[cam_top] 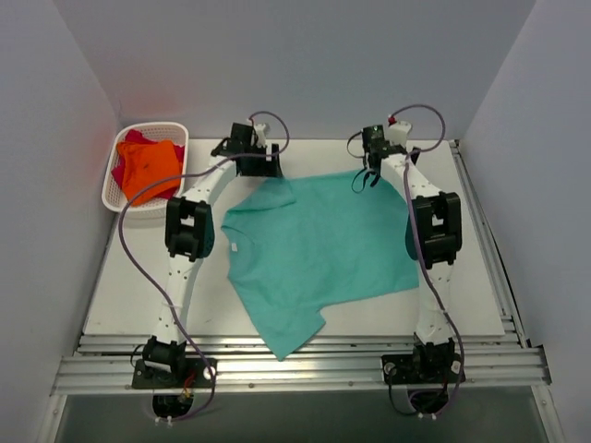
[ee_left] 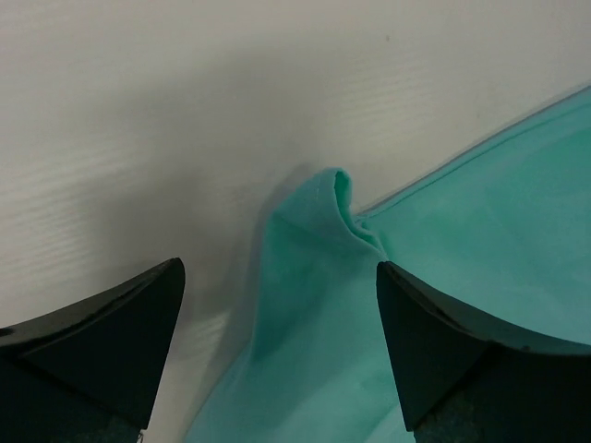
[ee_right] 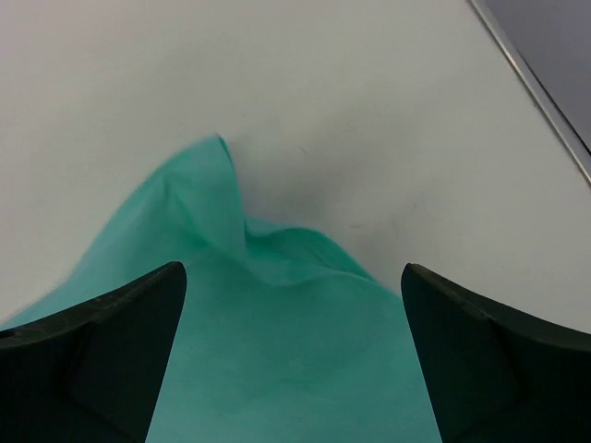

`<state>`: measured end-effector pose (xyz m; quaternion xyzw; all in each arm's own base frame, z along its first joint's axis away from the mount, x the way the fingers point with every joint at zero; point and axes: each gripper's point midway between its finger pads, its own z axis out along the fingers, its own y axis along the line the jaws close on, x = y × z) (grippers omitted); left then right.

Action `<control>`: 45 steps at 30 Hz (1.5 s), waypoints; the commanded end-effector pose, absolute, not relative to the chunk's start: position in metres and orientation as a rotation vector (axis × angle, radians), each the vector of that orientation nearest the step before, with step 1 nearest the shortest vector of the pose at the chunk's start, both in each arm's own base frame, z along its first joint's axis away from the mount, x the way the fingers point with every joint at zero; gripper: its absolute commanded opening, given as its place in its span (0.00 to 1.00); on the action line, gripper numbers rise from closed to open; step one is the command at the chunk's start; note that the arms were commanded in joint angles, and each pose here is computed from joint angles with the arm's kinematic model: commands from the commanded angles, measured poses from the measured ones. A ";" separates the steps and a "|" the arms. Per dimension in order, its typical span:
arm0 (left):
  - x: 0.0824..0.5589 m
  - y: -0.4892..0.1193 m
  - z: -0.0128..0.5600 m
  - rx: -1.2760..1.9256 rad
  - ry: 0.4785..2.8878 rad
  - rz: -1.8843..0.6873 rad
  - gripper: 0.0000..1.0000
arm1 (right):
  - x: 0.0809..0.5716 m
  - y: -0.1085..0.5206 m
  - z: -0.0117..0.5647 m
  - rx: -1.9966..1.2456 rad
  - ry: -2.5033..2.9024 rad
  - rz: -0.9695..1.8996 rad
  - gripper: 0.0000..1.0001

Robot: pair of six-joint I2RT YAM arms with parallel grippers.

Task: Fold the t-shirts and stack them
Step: Flatten the tshirt out

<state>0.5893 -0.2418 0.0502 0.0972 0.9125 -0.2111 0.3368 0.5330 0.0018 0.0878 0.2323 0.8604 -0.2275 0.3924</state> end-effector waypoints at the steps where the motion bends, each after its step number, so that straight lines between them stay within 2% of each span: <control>1: 0.618 -0.220 0.142 0.234 2.227 -0.562 0.94 | 0.554 -0.023 0.161 0.674 2.017 -0.651 1.00; 6: 0.639 -0.180 0.239 0.103 2.017 -0.517 0.94 | 0.563 -0.037 0.206 0.714 1.923 -0.593 1.00; 11: 0.616 -0.147 0.310 0.063 1.890 -0.372 0.94 | 0.549 -0.035 0.212 0.719 1.917 -0.548 1.00; 14: 0.592 -0.157 0.301 0.093 1.930 -0.347 0.94 | 0.535 -0.030 0.207 0.736 1.918 -0.476 1.00; 18: 0.561 -0.187 0.235 0.197 2.082 -0.177 0.95 | 0.517 -0.023 0.204 0.747 1.913 -0.386 1.00; 19: 0.550 -0.193 0.203 0.238 2.141 -0.140 0.96 | 0.512 -0.021 0.193 0.741 1.934 -0.378 1.00; 23: 0.520 -0.243 0.146 0.491 2.147 -0.059 1.00 | 0.501 -0.023 0.187 0.732 1.940 -0.373 1.00; 25: 0.514 -0.259 0.136 0.533 2.125 0.005 1.00 | 0.499 -0.024 0.184 0.724 1.950 -0.384 1.00; 32: 0.522 -0.262 0.097 0.574 2.194 0.117 1.00 | 0.502 -0.022 0.177 0.710 1.972 -0.371 1.00; 45: 0.542 -0.269 0.086 0.578 2.188 0.078 1.00 | 0.510 -0.022 0.164 0.703 1.993 -0.379 1.00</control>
